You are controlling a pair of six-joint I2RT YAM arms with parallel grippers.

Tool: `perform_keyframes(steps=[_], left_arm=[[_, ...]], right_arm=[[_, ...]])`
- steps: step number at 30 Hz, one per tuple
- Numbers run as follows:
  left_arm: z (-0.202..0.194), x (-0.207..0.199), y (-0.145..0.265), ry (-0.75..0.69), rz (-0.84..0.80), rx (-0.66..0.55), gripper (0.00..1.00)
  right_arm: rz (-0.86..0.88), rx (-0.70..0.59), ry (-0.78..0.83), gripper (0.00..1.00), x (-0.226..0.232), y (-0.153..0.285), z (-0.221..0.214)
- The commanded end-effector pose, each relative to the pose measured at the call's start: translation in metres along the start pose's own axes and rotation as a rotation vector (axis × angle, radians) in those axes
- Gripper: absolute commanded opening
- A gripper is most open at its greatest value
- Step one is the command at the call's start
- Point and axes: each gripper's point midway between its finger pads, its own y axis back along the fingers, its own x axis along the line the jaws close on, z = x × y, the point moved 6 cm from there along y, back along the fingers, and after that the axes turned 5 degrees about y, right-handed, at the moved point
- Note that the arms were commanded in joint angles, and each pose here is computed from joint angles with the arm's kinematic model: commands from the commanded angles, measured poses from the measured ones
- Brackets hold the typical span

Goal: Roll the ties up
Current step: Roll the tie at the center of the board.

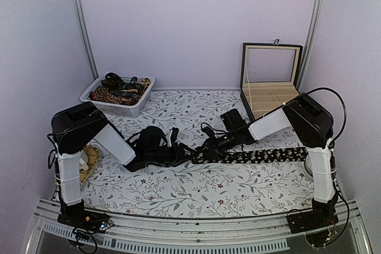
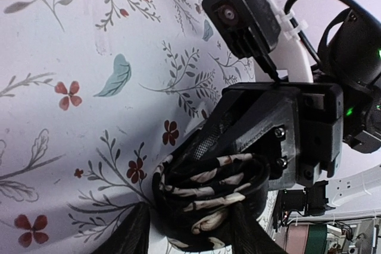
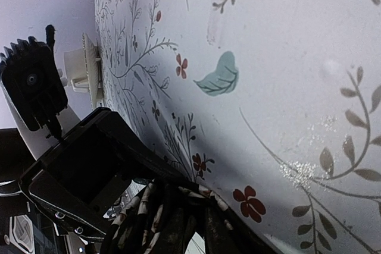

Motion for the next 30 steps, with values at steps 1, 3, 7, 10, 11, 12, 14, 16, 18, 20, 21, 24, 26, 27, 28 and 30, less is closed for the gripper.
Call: perform_keyframes(steps=[1,3,7,10,11,12,14,16,18,20,21,24,26,27,28,30], left_arm=[[0.001,0.010,0.002,-0.001,0.062,-0.004,0.46],[0.001,0.010,0.003,0.002,0.065,-0.007,0.46],[0.002,0.010,0.003,0.002,0.074,-0.013,0.46],[0.003,0.010,0.005,0.003,0.077,-0.017,0.46],[0.004,0.010,0.005,0.003,0.076,-0.019,0.46],[0.003,0.010,0.005,0.003,0.077,-0.019,0.46],[0.004,0.011,0.006,0.005,0.081,-0.023,0.46],[0.004,0.010,0.007,0.004,0.078,-0.025,0.46],[0.005,0.010,0.007,0.004,0.080,-0.029,0.46],[0.006,0.010,0.008,0.004,0.082,-0.032,0.46],[0.006,0.011,0.008,0.004,0.082,-0.033,0.46],[0.007,0.011,0.008,0.005,0.080,-0.038,0.46],[0.008,0.010,0.008,0.004,0.079,-0.040,0.46],[0.008,0.010,0.007,0.003,0.078,-0.039,0.46],[0.008,0.009,0.007,0.002,0.076,-0.040,0.46],[0.009,0.008,0.006,-0.001,0.073,-0.042,0.46]], right_arm=[[-0.157,-0.018,0.001,0.13,-0.014,0.005,-0.004],[-0.182,-0.031,0.012,0.14,-0.010,0.009,-0.002],[-0.229,-0.039,0.034,0.18,-0.007,0.017,-0.002],[-0.250,-0.051,0.049,0.24,-0.002,0.023,-0.001],[-0.253,-0.056,0.056,0.25,0.001,0.025,-0.001],[-0.256,-0.061,0.061,0.26,0.003,0.027,0.000],[-0.267,-0.067,0.068,0.28,0.005,0.030,0.000],[-0.281,-0.071,0.073,0.28,0.006,0.033,0.000],[-0.289,-0.068,0.075,0.28,0.005,0.033,-0.001],[-0.290,-0.066,0.081,0.28,0.005,0.033,-0.001],[-0.287,-0.066,0.083,0.28,0.005,0.033,-0.001],[-0.278,-0.068,0.089,0.24,0.008,0.034,-0.001],[-0.273,-0.072,0.094,0.20,0.011,0.035,0.000],[-0.271,-0.073,0.098,0.19,0.012,0.036,0.000],[-0.273,-0.074,0.101,0.18,0.013,0.036,0.000],[-0.286,-0.074,0.105,0.17,0.014,0.038,-0.001]])
